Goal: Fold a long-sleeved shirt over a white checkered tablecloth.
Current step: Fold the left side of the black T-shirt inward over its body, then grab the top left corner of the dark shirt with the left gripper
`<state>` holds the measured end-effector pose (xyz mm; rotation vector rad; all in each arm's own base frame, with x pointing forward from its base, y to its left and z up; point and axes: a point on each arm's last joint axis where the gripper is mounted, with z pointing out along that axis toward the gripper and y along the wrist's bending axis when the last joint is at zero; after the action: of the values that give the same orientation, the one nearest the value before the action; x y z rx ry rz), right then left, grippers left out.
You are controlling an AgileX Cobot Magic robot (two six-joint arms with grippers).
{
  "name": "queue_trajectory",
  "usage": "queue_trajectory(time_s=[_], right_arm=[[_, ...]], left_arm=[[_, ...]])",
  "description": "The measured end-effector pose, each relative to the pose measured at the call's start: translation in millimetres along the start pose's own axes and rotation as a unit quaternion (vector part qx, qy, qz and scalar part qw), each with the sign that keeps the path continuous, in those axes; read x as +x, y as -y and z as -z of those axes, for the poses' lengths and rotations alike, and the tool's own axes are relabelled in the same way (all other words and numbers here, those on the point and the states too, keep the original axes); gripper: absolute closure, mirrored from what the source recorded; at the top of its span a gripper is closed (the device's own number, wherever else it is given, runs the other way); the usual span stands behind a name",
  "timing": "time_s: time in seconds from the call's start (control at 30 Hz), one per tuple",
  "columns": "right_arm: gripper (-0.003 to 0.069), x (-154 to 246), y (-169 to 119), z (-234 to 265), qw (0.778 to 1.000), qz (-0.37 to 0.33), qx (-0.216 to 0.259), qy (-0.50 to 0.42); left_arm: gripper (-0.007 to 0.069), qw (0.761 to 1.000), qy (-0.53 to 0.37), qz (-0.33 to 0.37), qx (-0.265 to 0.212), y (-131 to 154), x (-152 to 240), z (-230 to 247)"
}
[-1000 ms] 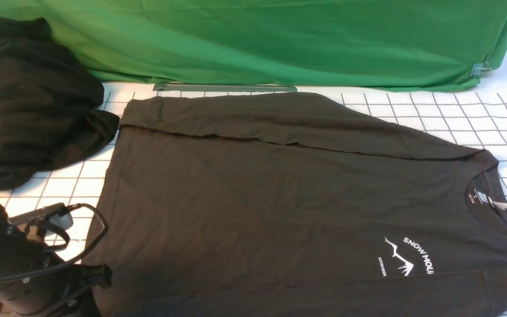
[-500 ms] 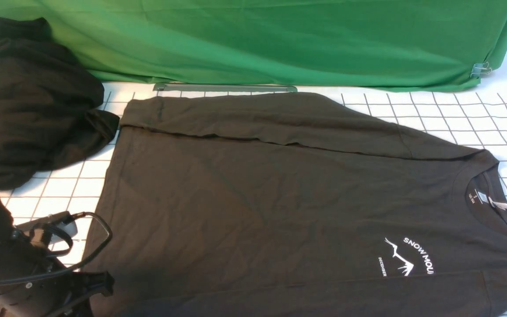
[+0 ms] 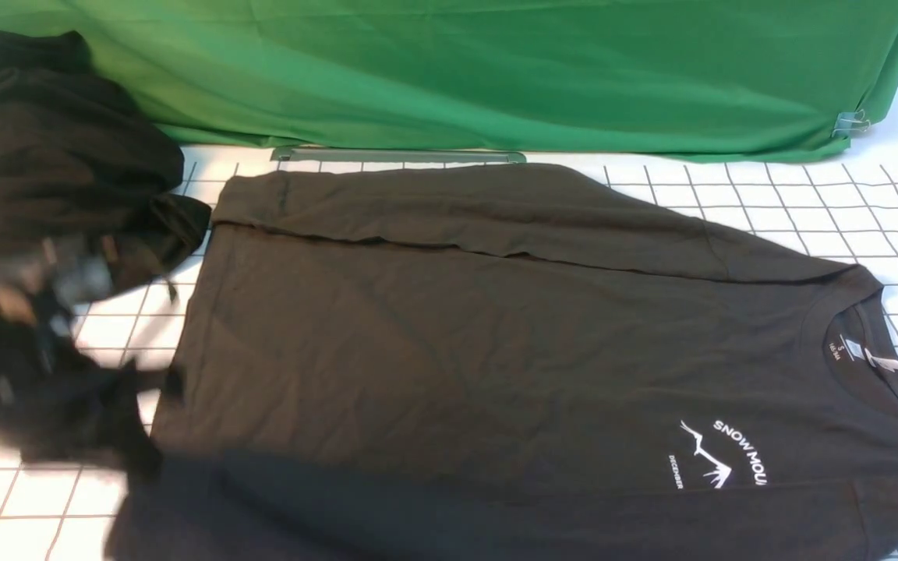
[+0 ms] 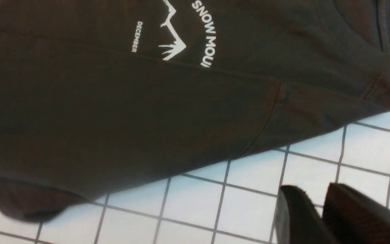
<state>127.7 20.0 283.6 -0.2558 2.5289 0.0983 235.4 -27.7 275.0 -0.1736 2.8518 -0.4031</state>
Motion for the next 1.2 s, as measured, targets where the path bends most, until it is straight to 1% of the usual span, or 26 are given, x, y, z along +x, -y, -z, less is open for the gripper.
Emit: queue_trajectory(time_s=[0.13, 0.2, 0.27, 0.4, 0.47, 0.63, 0.7, 0.77, 0.87, 0.97, 1.07, 1.17, 1.2], right_arm=[[0.0519, 0.0, 0.0, 0.0, 1.0, -0.001, 0.0, 0.0], [0.0517, 0.0, 0.0, 0.0, 1.0, -0.002, 0.0, 0.0], [0.0513, 0.0, 0.0, 0.0, 1.0, -0.003, 0.0, 0.0], [0.0511, 0.0, 0.0, 0.0, 1.0, -0.004, 0.0, 0.0], [0.0511, 0.0, 0.0, 0.0, 1.0, -0.007, 0.0, 0.0], [0.0501, 0.0, 0.0, 0.0, 1.0, -0.011, 0.0, 0.0], [0.05, 0.0, 0.0, 0.0, 1.0, -0.011, 0.0, 0.0], [0.0498, 0.0, 0.0, 0.0, 1.0, -0.011, 0.0, 0.0], [0.0494, 0.0, 0.0, 0.0, 1.0, -0.011, 0.0, 0.0], [0.0491, 0.0, -0.1, 0.0, 1.0, -0.011, 0.0, 0.0], [0.0491, 0.0, -0.1, 0.0, 1.0, -0.012, 0.0, 0.0], [0.049, 0.0, -0.1, 0.0, 1.0, -0.014, 0.0, 0.0], [0.049, 0.0, -0.1, 0.0, 1.0, -0.017, 0.0, 0.0]], left_arm=[[0.061, 0.999, 0.043, -0.015, 0.002, 14.1, -27.4, 38.8], [0.061, 0.998, 0.056, -0.016, 0.0, 16.8, -37.0, 45.4], [0.061, 0.998, 0.06, -0.01, -0.007, 17.5, -53.5, 42.1], [0.061, 0.999, 0.051, 0.001, -0.015, 12.3, -82.7, 7.3], [0.061, 0.999, 0.047, 0.004, -0.018, 10.0, -87.9, -3.8], [0.0609, 0.999, 0.025, 0.021, -0.032, -4.0, -109.4, -64.9], [0.0607, 0.999, 0.021, 0.024, -0.034, -6.3, -111.7, -74.1], [0.0575, 0.999, 0.016, 0.023, -0.044, -12.6, -116.0, -94.1], [0.0496, 0.998, 0.024, 0.022, -0.06, -16.2, -123.8, -101.1], [0.0388, 0.995, 0.05, 0.03, -0.076, -15.5, -138.3, -93.1], [0.028, 0.993, 0.08, 0.033, -0.077, -10.1, -156.8, -79.2], [0.022, 0.992, 0.103, 0.032, -0.068, -2.6, -178.5, -68.2], [0.0214, 0.992, 0.099, 0.036, -0.064, -1.3, -183.8, -70.3]])
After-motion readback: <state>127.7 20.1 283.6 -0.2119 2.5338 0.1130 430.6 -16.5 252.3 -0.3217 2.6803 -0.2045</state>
